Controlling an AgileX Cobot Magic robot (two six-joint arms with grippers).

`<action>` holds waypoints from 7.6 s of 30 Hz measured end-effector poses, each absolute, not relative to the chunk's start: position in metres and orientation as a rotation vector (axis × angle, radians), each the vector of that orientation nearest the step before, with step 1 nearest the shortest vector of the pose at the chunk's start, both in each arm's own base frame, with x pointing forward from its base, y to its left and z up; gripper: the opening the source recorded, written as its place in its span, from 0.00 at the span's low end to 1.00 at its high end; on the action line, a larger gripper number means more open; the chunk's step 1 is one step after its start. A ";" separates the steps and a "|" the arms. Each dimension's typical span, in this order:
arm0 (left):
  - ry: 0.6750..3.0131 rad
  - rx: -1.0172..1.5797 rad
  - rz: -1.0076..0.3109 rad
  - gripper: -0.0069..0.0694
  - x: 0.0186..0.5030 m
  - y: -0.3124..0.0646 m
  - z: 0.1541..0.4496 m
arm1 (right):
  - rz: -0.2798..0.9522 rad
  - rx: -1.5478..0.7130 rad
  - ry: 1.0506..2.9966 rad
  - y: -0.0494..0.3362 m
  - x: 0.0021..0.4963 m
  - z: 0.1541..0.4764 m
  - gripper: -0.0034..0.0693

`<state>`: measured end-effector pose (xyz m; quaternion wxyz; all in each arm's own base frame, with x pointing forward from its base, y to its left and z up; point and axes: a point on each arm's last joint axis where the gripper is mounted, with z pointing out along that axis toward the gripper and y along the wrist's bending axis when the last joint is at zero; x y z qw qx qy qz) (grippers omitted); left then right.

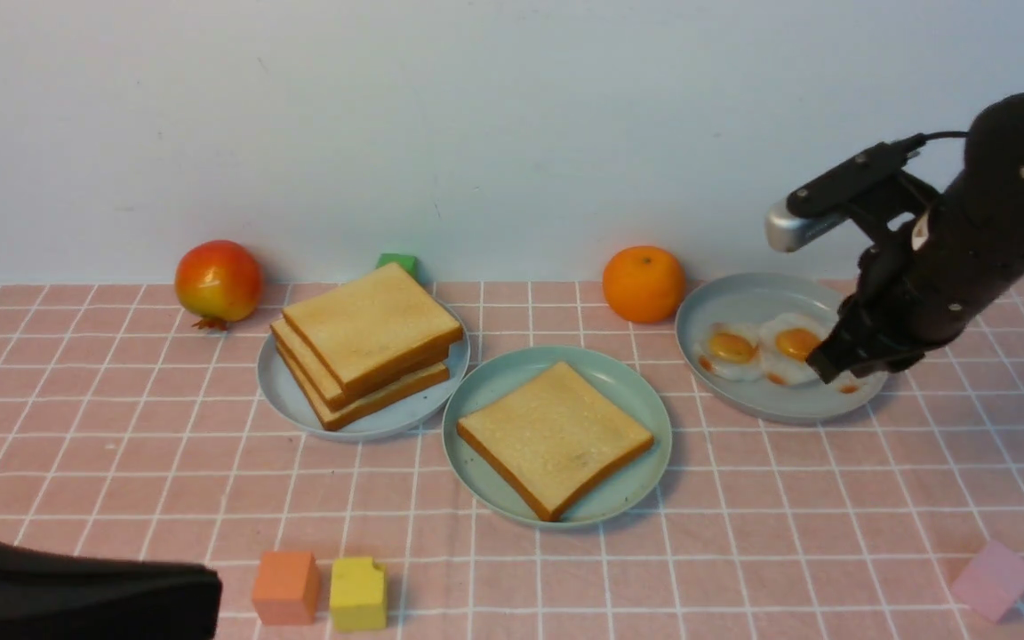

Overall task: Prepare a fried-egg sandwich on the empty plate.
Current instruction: Use the right arm to grab a fried egg, then use the right arm to place the fried egg on the slice of bread in the middle, then use the left arm to grab a slice of bread, then use the left arm to place a slice of bread on the fried egg in the middle

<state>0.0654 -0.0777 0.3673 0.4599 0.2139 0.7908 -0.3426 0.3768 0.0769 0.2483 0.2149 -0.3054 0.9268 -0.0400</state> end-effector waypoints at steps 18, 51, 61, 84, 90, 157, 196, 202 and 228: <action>1.941 0.442 -0.873 0.11 0.072 -0.080 0.368 | -0.302 -1.252 2.356 0.084 0.456 0.160 0.83; 2.000 0.453 -0.897 0.11 0.069 -0.081 0.364 | -0.369 -1.218 2.333 0.093 0.435 0.224 0.15; 2.017 0.489 -0.820 0.11 0.070 -0.078 0.361 | -0.303 -1.170 2.283 0.137 0.382 0.301 0.15; 2.063 0.516 -0.791 0.11 0.068 -0.077 0.357 | -0.375 -1.347 2.074 0.284 0.330 0.206 0.15; 2.064 0.516 -0.791 0.11 0.068 -0.077 0.357 | -0.378 -1.356 2.069 0.286 0.332 0.199 0.15; 2.389 0.799 -0.160 0.49 0.404 -0.150 0.239 | 0.333 -0.788 2.329 0.092 0.093 0.391 0.05; 2.296 0.900 0.023 0.12 0.434 -0.151 0.185 | 0.299 -0.804 2.391 0.089 0.090 0.387 0.09; 2.296 0.902 0.023 0.12 0.434 -0.151 0.186 | 0.315 -0.796 2.374 0.085 0.086 0.390 0.10; 2.246 1.028 -0.339 0.12 0.346 -0.264 0.248 | 0.384 -0.662 2.230 0.045 0.056 0.407 0.13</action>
